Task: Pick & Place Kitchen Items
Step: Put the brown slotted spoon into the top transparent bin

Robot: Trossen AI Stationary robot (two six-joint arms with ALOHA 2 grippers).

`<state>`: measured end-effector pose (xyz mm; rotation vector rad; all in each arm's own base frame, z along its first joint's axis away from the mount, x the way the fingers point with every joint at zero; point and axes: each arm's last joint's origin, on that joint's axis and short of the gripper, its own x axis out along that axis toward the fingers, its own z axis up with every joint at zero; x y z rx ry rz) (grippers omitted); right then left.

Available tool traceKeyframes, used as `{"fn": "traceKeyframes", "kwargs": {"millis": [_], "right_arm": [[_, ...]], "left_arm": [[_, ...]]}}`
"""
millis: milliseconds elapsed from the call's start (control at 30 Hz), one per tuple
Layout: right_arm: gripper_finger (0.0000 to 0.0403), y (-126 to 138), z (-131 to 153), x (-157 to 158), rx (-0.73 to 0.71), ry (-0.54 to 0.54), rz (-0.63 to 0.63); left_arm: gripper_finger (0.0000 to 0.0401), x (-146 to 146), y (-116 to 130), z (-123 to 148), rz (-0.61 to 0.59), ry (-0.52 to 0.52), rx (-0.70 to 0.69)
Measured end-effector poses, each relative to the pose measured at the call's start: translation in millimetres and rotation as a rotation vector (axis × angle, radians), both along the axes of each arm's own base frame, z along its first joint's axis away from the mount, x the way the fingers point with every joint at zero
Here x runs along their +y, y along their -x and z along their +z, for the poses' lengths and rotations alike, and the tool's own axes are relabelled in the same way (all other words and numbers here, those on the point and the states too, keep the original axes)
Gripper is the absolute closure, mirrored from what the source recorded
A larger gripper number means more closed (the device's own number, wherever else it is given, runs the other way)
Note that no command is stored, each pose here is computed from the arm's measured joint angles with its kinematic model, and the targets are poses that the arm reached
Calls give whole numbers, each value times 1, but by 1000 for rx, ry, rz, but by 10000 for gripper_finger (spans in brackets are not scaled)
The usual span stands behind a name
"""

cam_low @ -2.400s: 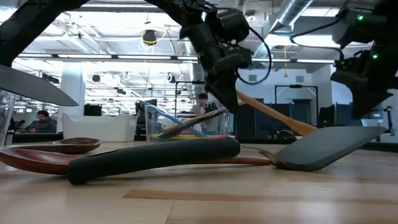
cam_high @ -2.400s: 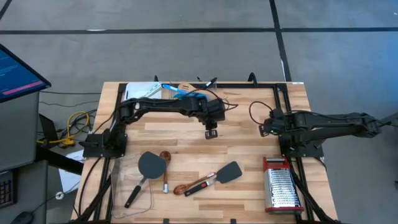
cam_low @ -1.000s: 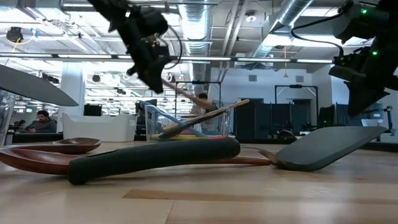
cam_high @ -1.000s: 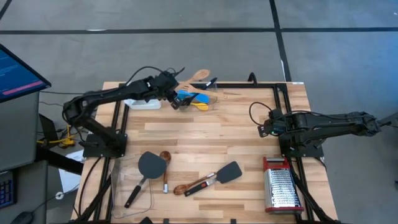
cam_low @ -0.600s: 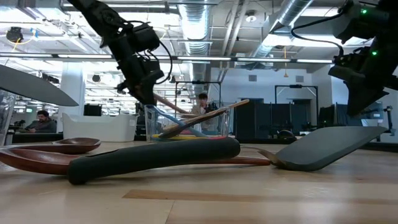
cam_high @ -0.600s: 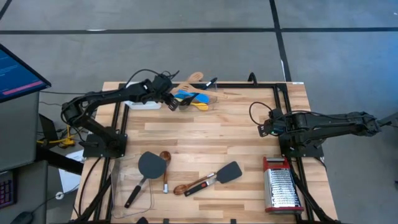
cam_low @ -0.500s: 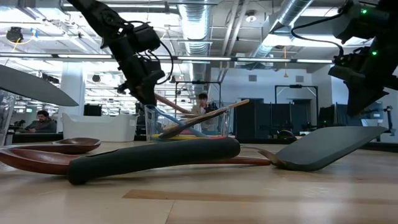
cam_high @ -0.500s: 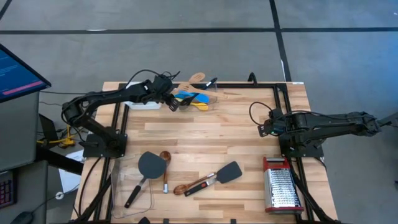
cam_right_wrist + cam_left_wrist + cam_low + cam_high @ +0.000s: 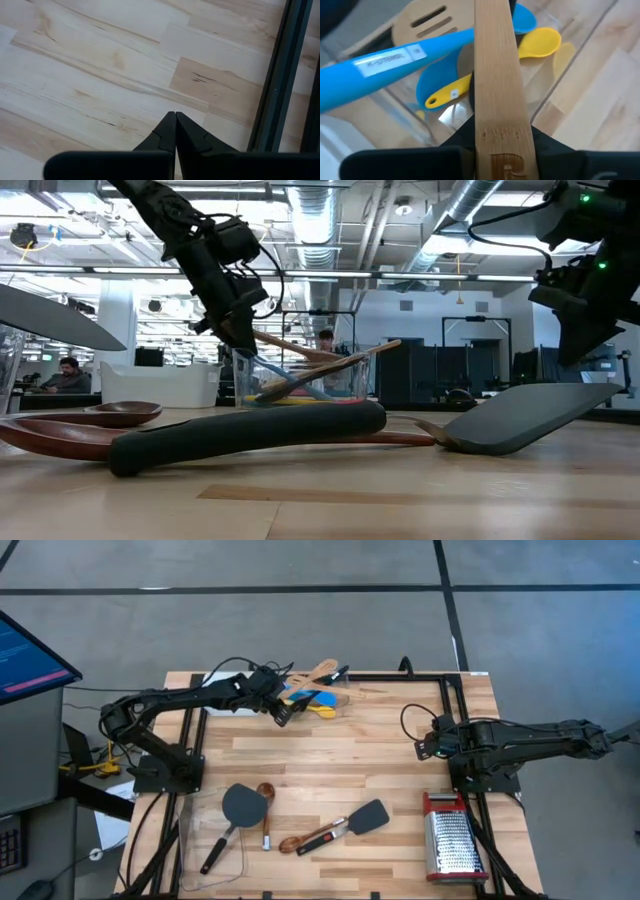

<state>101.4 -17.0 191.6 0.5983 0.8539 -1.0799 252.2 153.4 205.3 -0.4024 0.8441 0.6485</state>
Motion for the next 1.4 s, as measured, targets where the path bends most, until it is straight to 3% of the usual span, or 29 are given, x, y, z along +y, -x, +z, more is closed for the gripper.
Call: {"fn": "traceKeyframes", "kwargs": {"millis": [533, 933, 1133, 1267, 1400], "right_arm": [[403, 0, 0, 0, 0, 0, 0], [403, 0, 0, 0, -3, 0, 1], [403, -2, 0, 0, -12, 3, 12], [403, -20, 8, 0, -128, 70, 173], [403, -54, 30, 4, -322, 288, 467]], "left_arm": [[351, -19, -4, 0, -67, 24, 36], [353, -37, 6, 34, -113, -82, -39], [352, -41, 15, 35, -90, -38, -1], [351, -47, 14, 34, -98, -22, 13], [348, -55, 11, 34, -141, -5, 6]]}}
